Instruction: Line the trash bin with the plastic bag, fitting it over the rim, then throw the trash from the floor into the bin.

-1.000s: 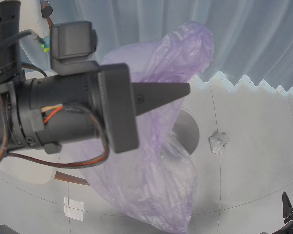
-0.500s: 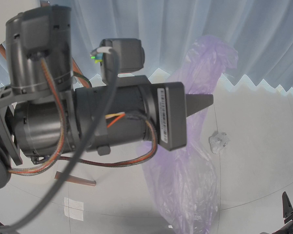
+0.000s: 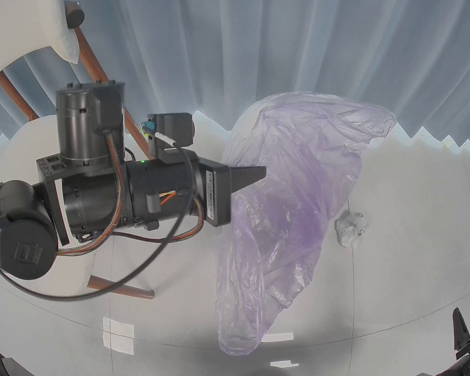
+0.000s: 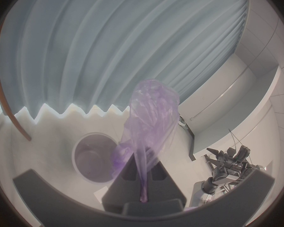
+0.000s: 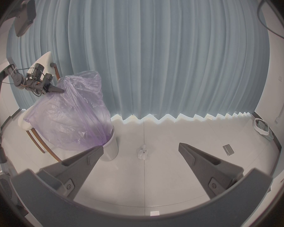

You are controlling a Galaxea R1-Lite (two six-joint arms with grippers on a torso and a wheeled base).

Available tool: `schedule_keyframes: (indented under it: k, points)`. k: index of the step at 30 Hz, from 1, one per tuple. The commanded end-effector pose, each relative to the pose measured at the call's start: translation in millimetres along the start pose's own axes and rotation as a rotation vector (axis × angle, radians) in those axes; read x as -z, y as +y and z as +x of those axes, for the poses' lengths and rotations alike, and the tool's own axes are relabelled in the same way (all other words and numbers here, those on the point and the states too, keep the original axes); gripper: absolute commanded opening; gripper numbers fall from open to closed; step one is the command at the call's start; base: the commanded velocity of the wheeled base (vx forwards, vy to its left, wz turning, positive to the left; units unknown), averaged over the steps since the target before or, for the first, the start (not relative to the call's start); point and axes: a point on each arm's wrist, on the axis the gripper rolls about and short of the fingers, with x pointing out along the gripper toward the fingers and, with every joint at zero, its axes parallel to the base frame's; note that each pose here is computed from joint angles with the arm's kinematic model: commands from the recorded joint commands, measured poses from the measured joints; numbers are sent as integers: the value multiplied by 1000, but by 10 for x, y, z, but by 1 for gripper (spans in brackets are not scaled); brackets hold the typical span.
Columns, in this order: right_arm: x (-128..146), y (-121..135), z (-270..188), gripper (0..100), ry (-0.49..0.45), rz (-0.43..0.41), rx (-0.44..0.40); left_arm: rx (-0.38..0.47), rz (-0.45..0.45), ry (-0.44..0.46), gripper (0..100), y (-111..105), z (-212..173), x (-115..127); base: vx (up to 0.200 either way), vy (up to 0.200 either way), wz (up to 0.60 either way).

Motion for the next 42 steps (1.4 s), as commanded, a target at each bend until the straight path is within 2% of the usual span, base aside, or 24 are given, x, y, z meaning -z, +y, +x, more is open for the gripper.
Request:
schedule_keyframes:
  k: [1,4,5,10,13,17,19,20,23,26,30,31,33,34,35,36,37,38,39,42]
  points:
    - [52,0,0,100,0,0,0,-69,-5,19,0,202,-42,121,0,0,0]
    - [52,0,0,100,0,0,0,-127,0,-9,0,221,-43,119,0,0,0]
    - [52,0,0,100,0,-2,0,-192,-6,-29,0,232,-60,125,0,0,0]
    - [55,0,0,100,3,-3,0,-393,-56,-124,0,257,-69,123,0,0,0]
    - [57,1,0,100,5,-9,-5,-440,-51,-105,0,281,-79,216,0,0,0]
    - [55,3,0,100,3,-11,-13,-421,47,-47,0,307,41,299,0,0,0]
    - [55,3,0,100,3,-11,-13,-403,65,-41,0,317,81,295,0,0,0]
    - [55,3,0,100,3,-12,-13,-309,112,-16,0,305,237,309,0,0,0]
    - [55,3,0,100,3,-14,-13,-233,146,25,0,253,371,403,0,0,0]
    - [55,3,0,100,3,-35,-14,-182,203,35,0,138,554,482,0,0,0]
    - [55,3,0,100,3,-35,-14,-102,268,4,0,-83,792,511,0,0,0]
    - [55,3,0,100,3,-35,-14,-81,312,17,0,-156,831,550,0,0,0]
    - [-116,4,-32,100,-63,-24,-26,-74,383,36,0,-189,835,582,0,0,0]
    - [-409,3,-63,100,-121,4,-43,-76,431,52,0,-191,823,604,0,0,0]
    - [-669,-2,0,100,-116,46,-71,-85,482,76,0,-177,806,641,0,0,0]
    - [-811,-4,103,100,-86,77,-104,-96,525,101,0,-151,789,684,0,0,0]
    - [-811,-4,103,100,-86,77,-104,-96,525,101,0,-151,789,684,0,0,0]
    - [-1014,12,259,100,-40,162,-221,-110,616,154,0,-119,741,770,0,0,0]
    - [-1055,24,311,100,-10,195,-255,-111,641,167,0,-116,719,795,0,0,0]
    - [-1072,135,627,100,182,262,-334,-134,713,228,0,-95,637,942,0,0,0]
